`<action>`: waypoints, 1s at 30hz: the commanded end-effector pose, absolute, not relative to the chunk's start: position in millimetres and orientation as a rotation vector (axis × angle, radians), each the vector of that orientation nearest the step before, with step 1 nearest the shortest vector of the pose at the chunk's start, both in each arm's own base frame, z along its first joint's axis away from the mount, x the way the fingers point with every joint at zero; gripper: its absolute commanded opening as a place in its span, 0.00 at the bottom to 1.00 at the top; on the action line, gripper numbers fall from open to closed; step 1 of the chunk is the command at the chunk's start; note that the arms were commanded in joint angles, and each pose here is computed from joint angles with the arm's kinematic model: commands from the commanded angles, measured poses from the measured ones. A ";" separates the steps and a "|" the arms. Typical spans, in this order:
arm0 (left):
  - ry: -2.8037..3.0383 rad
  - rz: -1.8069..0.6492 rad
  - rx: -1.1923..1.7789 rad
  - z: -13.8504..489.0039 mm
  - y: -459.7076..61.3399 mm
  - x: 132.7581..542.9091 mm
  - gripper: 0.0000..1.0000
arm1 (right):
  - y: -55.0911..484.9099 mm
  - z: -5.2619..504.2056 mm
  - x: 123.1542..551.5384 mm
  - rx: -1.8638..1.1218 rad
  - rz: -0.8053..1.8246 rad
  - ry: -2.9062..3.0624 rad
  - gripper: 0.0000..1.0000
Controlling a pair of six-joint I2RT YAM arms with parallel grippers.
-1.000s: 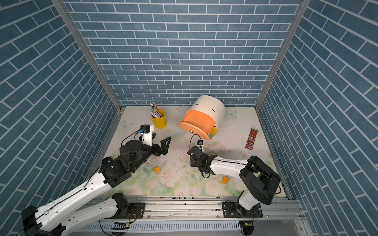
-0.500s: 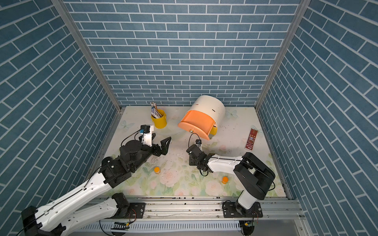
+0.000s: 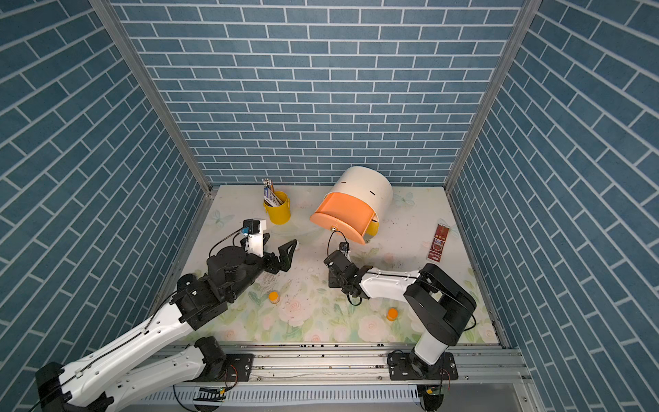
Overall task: Put the paint cans in the drawer according to color
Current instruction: Pick up the paint can at the center of the board.
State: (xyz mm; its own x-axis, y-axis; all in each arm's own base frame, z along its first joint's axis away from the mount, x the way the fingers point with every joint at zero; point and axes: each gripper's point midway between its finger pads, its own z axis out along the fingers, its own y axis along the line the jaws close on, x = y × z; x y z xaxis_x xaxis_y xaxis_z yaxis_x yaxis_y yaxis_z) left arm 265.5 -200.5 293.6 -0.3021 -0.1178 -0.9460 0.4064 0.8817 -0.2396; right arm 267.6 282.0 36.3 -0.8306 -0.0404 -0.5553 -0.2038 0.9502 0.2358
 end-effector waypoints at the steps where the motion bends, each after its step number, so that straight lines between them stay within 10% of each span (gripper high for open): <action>1: 1.795 -0.500 0.217 295.3 -195.3 265.3 1.00 | 288.6 47.0 265.2 -0.260 0.410 2.524 0.25; 20: 1.782 -0.487 0.210 301.0 -191.6 265.7 1.00 | 295.9 162.6 199.2 -0.692 0.665 2.404 0.15; 30: 1.774 -0.491 0.206 307.7 -191.8 266.1 1.00 | 244.2 252.7 258.1 -0.497 0.417 2.273 0.12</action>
